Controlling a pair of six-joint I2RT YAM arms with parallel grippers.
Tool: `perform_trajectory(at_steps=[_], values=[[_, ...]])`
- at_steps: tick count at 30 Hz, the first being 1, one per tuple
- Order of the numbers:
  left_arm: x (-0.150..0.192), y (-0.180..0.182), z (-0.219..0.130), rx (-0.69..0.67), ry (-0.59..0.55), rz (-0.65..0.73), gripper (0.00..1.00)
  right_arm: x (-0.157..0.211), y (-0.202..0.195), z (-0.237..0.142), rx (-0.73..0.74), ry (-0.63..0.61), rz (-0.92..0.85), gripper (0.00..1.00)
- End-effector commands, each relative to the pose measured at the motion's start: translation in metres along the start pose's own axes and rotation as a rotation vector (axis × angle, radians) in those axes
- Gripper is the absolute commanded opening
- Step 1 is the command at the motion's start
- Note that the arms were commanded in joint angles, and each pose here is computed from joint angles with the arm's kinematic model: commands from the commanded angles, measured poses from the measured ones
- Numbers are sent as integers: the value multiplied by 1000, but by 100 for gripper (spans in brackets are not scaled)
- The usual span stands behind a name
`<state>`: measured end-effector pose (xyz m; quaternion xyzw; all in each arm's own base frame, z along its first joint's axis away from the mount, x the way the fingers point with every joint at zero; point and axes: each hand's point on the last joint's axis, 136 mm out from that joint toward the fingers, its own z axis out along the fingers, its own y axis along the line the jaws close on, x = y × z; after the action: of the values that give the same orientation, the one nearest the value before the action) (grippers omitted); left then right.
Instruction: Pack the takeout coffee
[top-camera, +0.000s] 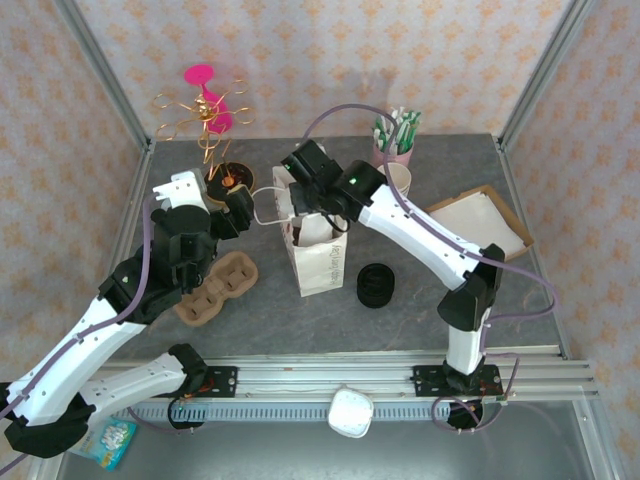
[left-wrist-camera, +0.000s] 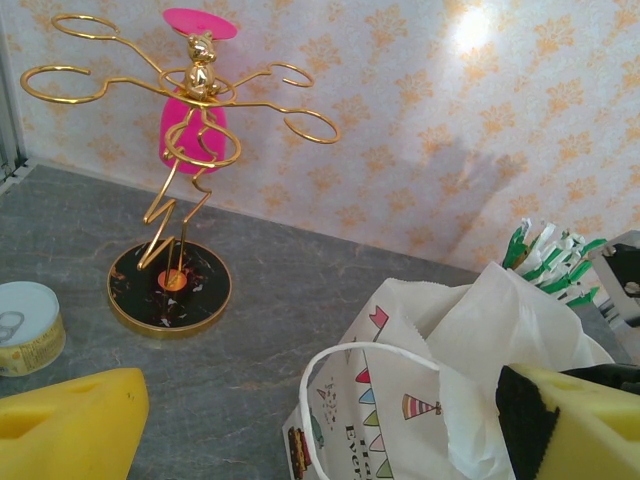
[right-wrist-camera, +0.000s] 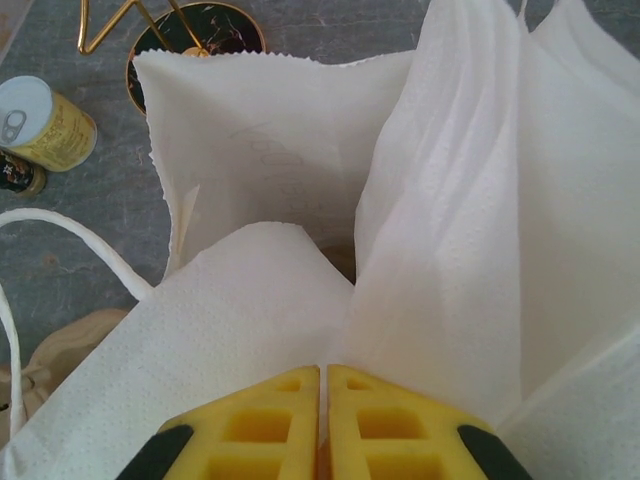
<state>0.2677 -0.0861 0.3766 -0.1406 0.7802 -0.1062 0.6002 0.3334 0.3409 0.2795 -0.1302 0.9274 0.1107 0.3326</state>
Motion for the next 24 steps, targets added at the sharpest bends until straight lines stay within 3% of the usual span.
perform_trajectory(at_steps=[1,6,10,13,15,18,20,24], values=[[4,4,3,-19,8,6,91,14,1,15,27,43,-16,11],[3,5,3,-26,3,1,91,8,-1,10,29,11,-15,14],[5,6,5,-32,4,0,91,31,-9,31,61,63,-30,13],[7,6,6,-28,9,0,91,20,-5,22,46,37,-18,14],[7,6,7,-29,9,0,91,-5,4,1,-4,-36,-1,23],[6,5,6,-26,6,-4,92,-39,21,-33,-110,-128,22,28],[5,6,5,-27,5,-4,91,-52,28,-50,-160,-169,31,40],[5,11,5,-52,-2,-7,91,-71,16,-79,-142,-254,70,54]])
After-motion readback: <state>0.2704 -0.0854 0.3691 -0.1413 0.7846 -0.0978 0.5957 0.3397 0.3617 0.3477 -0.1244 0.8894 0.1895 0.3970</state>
